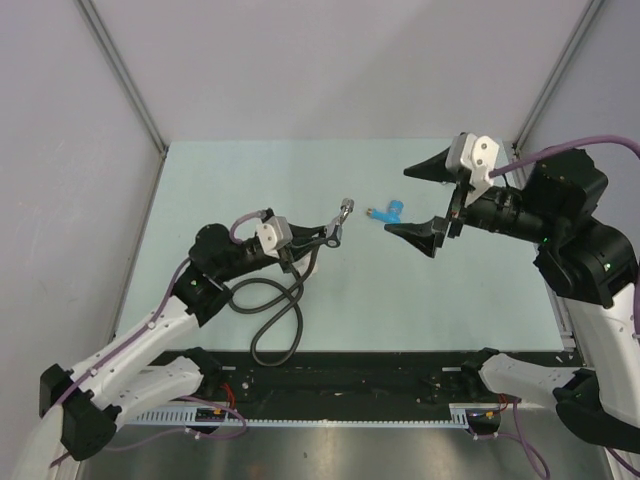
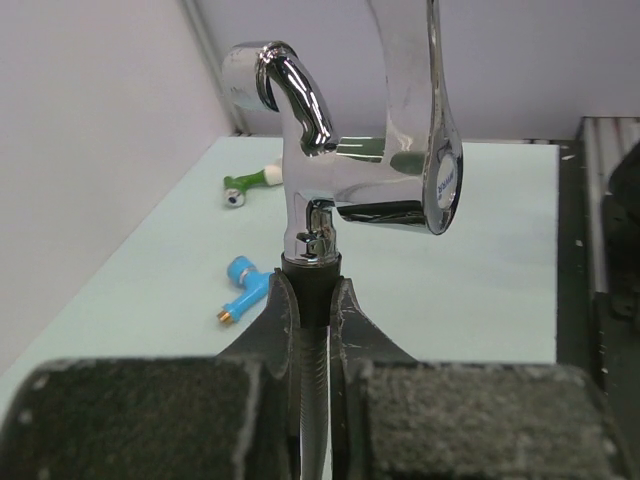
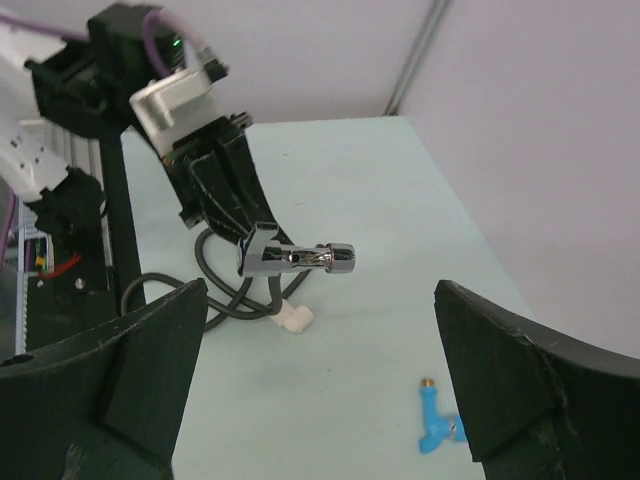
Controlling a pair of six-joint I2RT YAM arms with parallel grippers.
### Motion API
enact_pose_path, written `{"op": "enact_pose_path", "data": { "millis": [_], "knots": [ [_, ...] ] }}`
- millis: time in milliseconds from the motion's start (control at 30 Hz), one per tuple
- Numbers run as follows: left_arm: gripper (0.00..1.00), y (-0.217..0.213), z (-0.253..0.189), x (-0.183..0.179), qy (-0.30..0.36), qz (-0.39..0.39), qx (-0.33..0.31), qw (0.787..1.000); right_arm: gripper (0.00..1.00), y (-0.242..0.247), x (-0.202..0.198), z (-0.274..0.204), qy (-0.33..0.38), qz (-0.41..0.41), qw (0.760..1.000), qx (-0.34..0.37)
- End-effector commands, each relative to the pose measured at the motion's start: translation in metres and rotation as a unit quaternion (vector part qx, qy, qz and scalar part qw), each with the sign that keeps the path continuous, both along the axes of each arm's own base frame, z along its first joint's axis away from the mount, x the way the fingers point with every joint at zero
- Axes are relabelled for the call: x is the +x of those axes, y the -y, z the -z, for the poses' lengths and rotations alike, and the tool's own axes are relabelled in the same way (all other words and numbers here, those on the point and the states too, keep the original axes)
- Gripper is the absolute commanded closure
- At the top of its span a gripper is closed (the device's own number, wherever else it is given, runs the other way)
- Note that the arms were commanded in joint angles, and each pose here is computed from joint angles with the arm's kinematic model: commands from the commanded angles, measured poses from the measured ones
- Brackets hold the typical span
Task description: Install the water faucets
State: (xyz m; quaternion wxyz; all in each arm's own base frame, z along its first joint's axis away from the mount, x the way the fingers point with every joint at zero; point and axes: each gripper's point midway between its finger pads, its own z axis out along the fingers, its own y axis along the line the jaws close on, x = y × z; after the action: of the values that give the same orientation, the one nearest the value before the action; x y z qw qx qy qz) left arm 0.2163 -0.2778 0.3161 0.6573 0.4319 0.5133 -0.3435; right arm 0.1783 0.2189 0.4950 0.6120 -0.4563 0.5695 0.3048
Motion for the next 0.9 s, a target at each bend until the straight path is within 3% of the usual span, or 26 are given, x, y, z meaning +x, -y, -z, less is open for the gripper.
{"op": "enact_pose_path", "data": {
  "millis": [0, 233, 433, 667, 867],
  "knots": [
    [1.00, 0.001, -0.043, -0.038, 0.012, 0.125, -0.015, 0.992, 0.00, -0.016, -0.010, 0.010, 0.085, -0.098, 0.990, -0.051],
    [1.00, -0.003, -0.046, -0.052, 0.003, 0.185, 0.001, 0.983, 0.00, -0.043, -0.016, 0.030, 0.083, -0.144, 0.981, -0.103],
    [1.00, -0.002, -0.049, -0.057, -0.004, 0.211, 0.011, 0.977, 0.00, -0.060, -0.006, 0.050, 0.104, -0.138, 0.970, -0.172],
    [1.00, -0.004, -0.056, -0.067, -0.005, 0.240, 0.018, 0.971, 0.06, -0.072, -0.006, 0.075, 0.093, -0.162, 0.954, -0.235],
    [1.00, -0.004, -0.059, -0.070, -0.003, 0.249, 0.020, 0.968, 0.16, -0.081, -0.016, 0.081, 0.085, -0.194, 0.948, -0.235]
  ]
}}
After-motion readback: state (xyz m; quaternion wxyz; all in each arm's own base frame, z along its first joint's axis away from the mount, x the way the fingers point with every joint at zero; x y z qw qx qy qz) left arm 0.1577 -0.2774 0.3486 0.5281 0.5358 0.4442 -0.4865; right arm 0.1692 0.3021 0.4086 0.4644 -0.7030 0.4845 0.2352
